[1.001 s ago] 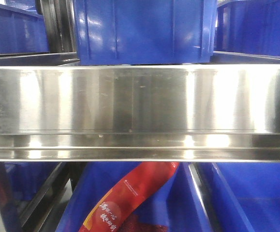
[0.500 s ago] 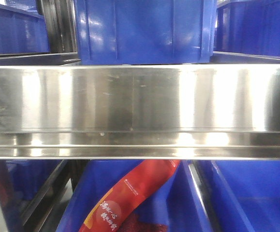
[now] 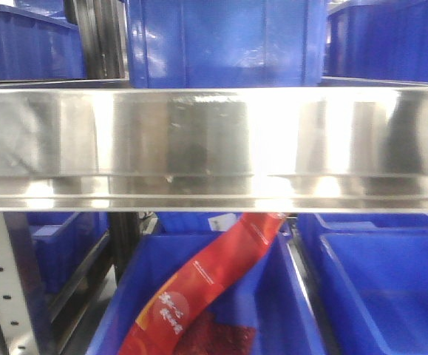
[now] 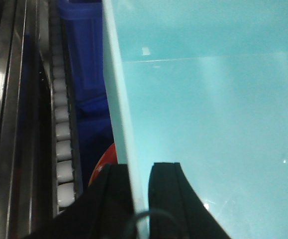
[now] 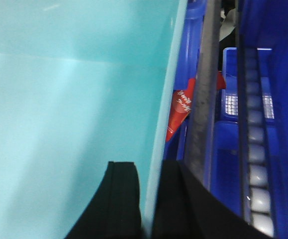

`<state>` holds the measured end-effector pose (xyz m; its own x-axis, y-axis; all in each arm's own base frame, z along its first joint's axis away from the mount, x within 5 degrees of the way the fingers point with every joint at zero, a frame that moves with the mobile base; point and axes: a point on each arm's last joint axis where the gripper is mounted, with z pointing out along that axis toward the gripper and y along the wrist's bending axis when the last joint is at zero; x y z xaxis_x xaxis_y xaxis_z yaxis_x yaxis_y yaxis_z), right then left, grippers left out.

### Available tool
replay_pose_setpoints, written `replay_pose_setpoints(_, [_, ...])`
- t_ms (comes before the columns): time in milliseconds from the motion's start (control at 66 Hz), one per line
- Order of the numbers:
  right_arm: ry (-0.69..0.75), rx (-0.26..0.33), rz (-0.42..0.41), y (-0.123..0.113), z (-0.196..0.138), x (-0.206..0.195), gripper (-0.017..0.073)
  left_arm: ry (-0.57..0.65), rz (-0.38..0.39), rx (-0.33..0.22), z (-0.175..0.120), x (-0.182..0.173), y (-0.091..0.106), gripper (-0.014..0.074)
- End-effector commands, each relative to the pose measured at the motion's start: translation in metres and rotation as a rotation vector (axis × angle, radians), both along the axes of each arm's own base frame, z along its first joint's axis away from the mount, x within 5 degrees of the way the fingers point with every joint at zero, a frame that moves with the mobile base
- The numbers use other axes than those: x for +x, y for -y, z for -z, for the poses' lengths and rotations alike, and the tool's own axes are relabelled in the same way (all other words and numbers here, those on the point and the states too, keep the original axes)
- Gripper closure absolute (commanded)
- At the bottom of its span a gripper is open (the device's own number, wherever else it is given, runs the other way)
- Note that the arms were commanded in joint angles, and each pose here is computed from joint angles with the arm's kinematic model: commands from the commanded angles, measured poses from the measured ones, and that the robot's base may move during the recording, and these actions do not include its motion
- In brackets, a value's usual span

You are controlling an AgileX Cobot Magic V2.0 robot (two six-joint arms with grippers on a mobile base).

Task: Fetch blue bin and place on conveyor start
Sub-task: 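Hold the bin in both grippers and back away from the rack, then carry the bin in both grippers while driving across the floor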

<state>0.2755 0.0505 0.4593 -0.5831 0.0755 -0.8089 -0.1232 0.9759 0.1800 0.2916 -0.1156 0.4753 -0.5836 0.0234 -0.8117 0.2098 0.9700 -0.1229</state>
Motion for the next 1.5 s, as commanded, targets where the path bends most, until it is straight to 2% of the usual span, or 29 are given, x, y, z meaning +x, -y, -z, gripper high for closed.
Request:
replay_pose_setpoints(0, [0.056,-0.027,0.003,0.003,-0.008,-0.003,0.0712,0.120,0.024,-0.032,-0.016,-0.003,0.001,0.0705])
replay_pose_setpoints(606, [0.056,-0.027,0.003,0.003,-0.008,-0.003,0.0712,0.368,0.045,-0.123,-0.039,0.004,0.006,0.0705])
replay_pose_setpoints(1486, [0.056,-0.027,0.003,0.003,-0.008,-0.003,0.0712,0.370,0.045,-0.123,-0.039,0.004,0.006,0.0705])
